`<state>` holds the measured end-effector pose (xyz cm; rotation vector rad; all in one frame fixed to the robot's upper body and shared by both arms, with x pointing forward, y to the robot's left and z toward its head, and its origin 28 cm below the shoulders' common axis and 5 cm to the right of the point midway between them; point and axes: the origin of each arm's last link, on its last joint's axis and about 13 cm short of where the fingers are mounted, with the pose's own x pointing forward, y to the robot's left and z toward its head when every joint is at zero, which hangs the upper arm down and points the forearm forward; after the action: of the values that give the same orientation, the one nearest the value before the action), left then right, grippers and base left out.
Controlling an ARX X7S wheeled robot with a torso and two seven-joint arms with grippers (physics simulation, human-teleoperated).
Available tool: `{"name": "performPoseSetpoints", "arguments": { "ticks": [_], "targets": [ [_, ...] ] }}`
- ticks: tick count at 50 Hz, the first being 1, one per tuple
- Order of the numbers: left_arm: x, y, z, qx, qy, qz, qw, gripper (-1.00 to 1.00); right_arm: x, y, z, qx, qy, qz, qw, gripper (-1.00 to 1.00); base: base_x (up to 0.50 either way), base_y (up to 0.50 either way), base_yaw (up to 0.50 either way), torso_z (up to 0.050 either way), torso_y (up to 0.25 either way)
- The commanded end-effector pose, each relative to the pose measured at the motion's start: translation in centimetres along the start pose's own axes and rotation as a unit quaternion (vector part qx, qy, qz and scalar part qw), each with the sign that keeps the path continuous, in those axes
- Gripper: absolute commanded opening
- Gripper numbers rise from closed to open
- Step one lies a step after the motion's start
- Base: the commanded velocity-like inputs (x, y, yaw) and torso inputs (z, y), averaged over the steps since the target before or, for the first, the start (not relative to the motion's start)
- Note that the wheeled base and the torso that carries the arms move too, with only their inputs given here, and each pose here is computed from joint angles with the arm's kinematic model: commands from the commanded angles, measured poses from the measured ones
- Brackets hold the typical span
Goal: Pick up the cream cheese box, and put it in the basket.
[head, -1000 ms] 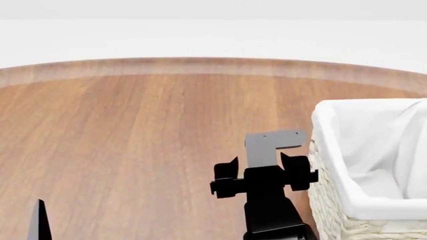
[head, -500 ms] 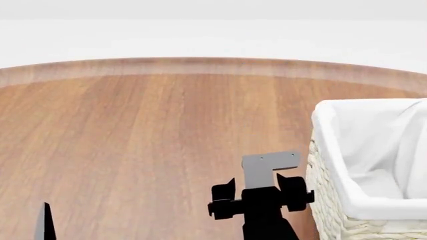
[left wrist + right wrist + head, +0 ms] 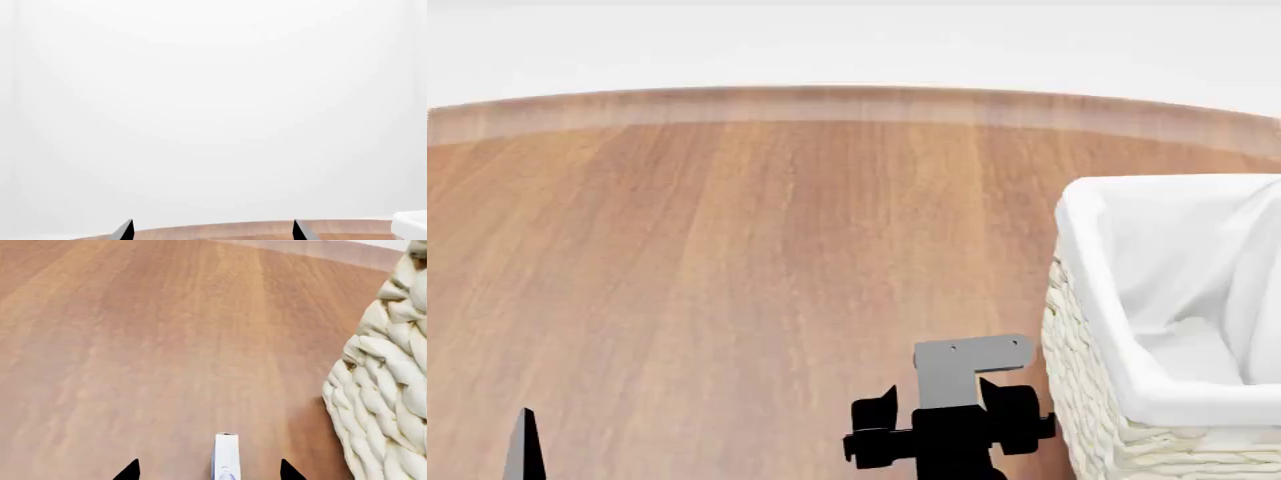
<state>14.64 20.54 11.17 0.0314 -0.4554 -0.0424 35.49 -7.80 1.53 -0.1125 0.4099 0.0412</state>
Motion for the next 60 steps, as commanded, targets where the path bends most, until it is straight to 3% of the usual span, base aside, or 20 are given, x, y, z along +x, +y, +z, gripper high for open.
{"name": "performPoseSetpoints", "arguments": {
  "ticks": [1, 28, 29, 47, 60],
  "targets": [
    [-0.1, 0.0, 0.0, 0.001, 0.000, -0.002, 1.000, 1.00, -0.1, -0.1, -0.5, 0.003, 0.004, -0.001, 1.000, 1.00, 0.00, 0.00, 0.00, 0.000, -0.158],
    [-0.1, -0.1, 0.0, -0.002, -0.002, -0.001, 1.000, 1.00, -0.3, -0.8, -1.5, 0.015, 0.013, -0.014, 1.000, 1.00, 0.00, 0.00, 0.00, 0.000, -0.113],
    [-0.1, -0.1, 0.0, -0.002, -0.002, 0.000, 1.000, 1.00, -0.3, -0.8, -1.5, 0.016, 0.011, -0.014, 1.000, -1.00, 0.00, 0.00, 0.00, 0.000, 0.000],
    [-0.1, 0.0, 0.1, -0.004, -0.002, 0.000, 1.000, 1.00, 0.0, -0.9, -0.5, 0.021, -0.017, -0.014, 1.000, -1.00, 0.00, 0.00, 0.00, 0.000, 0.000],
    [0.0, 0.1, -0.1, -0.004, -0.001, -0.001, 1.000, 1.00, 0.4, 0.1, 5.0, -0.002, -0.112, 0.004, 0.994, -1.00, 0.00, 0.00, 0.00, 0.000, 0.000]
  ]
}}
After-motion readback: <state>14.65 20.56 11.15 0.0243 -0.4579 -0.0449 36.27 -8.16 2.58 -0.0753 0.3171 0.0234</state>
